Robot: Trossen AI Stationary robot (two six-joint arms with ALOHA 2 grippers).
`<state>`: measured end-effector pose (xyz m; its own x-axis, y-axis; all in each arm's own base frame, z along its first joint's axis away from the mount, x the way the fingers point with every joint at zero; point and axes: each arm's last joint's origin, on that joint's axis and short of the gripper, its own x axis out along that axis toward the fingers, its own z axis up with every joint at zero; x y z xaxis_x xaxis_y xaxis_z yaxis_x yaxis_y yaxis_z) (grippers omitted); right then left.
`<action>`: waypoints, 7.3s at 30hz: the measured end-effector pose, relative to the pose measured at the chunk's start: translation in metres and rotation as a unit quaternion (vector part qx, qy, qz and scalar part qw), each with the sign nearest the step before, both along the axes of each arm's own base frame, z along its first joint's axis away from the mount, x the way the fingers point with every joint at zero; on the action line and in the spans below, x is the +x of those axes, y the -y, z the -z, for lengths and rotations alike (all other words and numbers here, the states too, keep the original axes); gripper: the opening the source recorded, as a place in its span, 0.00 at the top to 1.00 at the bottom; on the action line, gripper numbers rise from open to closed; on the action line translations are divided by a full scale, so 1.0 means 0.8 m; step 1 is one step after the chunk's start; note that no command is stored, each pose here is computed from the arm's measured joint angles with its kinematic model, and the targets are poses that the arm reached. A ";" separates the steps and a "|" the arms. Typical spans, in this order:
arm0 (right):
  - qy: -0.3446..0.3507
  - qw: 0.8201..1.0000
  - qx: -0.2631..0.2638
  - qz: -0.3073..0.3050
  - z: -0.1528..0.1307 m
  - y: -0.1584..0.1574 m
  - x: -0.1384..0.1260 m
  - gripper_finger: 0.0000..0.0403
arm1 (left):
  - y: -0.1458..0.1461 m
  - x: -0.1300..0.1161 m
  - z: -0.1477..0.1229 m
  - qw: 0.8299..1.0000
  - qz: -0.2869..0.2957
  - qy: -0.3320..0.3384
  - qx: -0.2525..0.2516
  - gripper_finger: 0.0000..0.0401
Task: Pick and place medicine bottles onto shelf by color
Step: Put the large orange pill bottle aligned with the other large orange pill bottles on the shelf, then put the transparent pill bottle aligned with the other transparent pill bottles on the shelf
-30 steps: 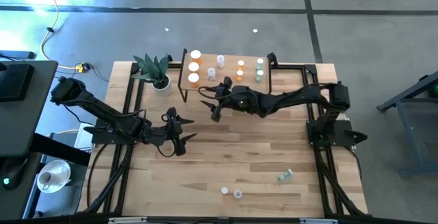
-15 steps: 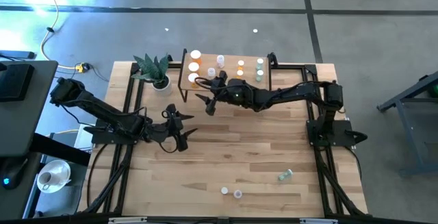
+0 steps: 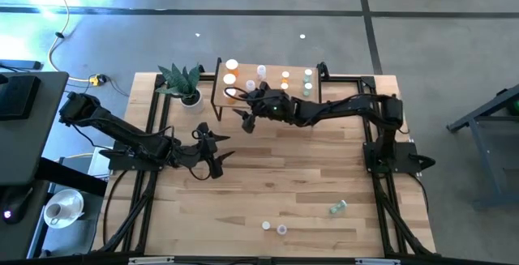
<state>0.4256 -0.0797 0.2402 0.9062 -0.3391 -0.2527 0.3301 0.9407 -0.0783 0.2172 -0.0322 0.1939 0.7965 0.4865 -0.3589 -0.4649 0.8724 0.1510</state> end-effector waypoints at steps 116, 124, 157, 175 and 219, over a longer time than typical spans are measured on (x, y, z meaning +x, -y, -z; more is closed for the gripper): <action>-0.301 0.897 0.142 -0.290 -0.014 -0.339 -0.143 0.36 | 0.005 0.003 -0.004 0.997 0.025 0.039 -0.065 0.40; -0.306 0.888 0.131 -0.316 0.030 -0.381 -0.135 0.36 | 0.005 0.003 -0.004 0.997 0.023 0.041 -0.068 0.40; -0.332 0.895 0.084 -0.287 0.090 -0.404 -0.128 0.39 | 0.005 0.003 -0.004 0.994 0.013 0.054 -0.090 0.40; -0.338 0.898 0.091 -0.267 0.066 -0.395 -0.139 0.69 | 0.005 0.003 -0.004 0.995 0.013 0.052 -0.089 0.40; -0.046 0.998 0.031 0.037 -0.194 0.044 -0.103 0.66 | 0.004 0.001 -0.001 0.999 0.042 -0.005 -0.008 0.40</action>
